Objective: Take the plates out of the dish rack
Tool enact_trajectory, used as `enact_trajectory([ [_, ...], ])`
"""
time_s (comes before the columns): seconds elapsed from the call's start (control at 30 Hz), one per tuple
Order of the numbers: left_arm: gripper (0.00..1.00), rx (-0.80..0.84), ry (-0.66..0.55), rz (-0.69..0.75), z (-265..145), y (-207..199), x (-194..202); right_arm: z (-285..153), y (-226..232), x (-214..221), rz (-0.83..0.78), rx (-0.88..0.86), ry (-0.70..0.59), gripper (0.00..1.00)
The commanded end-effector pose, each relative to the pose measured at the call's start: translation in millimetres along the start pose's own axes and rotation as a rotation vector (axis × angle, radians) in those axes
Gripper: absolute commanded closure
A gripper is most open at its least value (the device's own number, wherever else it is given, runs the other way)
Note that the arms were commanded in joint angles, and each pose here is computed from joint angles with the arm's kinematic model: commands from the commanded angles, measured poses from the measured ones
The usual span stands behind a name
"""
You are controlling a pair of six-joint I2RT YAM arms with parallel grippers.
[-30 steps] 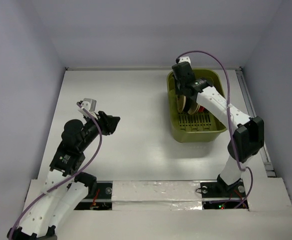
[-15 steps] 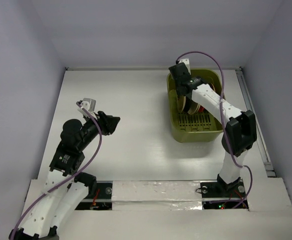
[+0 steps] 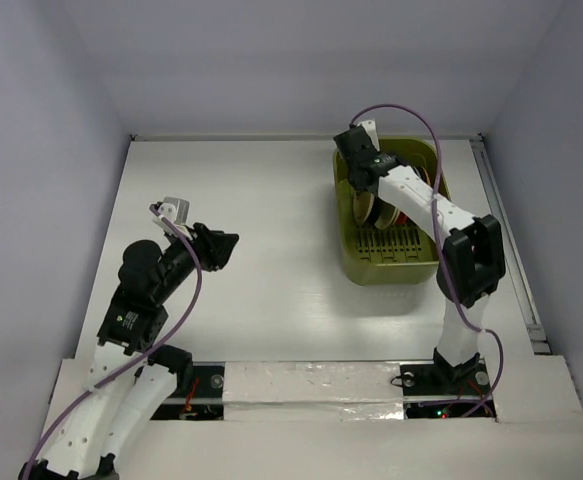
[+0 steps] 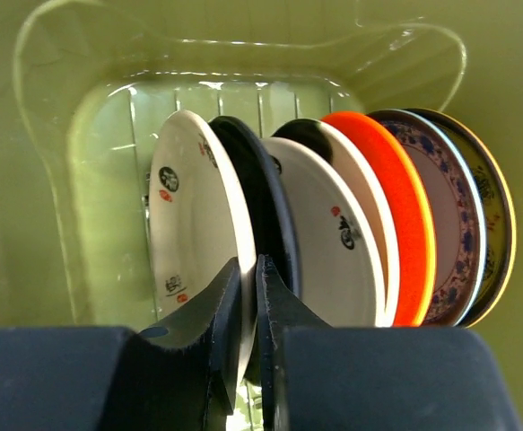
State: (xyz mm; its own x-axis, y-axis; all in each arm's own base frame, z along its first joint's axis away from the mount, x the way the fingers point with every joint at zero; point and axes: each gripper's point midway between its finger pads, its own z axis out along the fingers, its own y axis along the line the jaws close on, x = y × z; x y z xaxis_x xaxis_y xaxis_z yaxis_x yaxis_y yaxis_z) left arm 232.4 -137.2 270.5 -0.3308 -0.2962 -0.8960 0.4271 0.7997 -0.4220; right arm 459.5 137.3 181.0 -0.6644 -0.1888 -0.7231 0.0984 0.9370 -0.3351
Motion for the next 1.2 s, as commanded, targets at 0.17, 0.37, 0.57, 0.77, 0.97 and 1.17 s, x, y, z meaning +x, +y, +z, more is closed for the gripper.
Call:
enact_trajectory([
  [0.17, 0.61, 0.030, -0.077, 0.025, -4, -6, -18, -30, -28, -39, 0.061, 0.052, -0.100, 0.98],
  [0.37, 0.61, 0.038, -0.083, 0.026, -6, -8, -19, -54, -38, -57, 0.069, 0.065, -0.148, 1.00],
  [0.57, 0.61, 0.039, -0.086, 0.028, -6, -9, -20, -78, -52, -72, 0.072, 0.093, -0.188, 1.00],
  [0.77, 0.61, 0.032, -0.096, 0.028, -8, -8, -22, -130, -85, -92, 0.152, 0.118, -0.284, 1.00],
  [0.97, 0.62, 0.001, -0.129, 0.028, -11, -4, -30, -199, -65, -122, 0.248, -0.135, -0.442, 1.00],
  [1.17, 0.66, -0.090, -0.199, 0.023, -22, 10, -46, -217, 73, -128, 0.239, -0.551, -0.450, 1.00],
])
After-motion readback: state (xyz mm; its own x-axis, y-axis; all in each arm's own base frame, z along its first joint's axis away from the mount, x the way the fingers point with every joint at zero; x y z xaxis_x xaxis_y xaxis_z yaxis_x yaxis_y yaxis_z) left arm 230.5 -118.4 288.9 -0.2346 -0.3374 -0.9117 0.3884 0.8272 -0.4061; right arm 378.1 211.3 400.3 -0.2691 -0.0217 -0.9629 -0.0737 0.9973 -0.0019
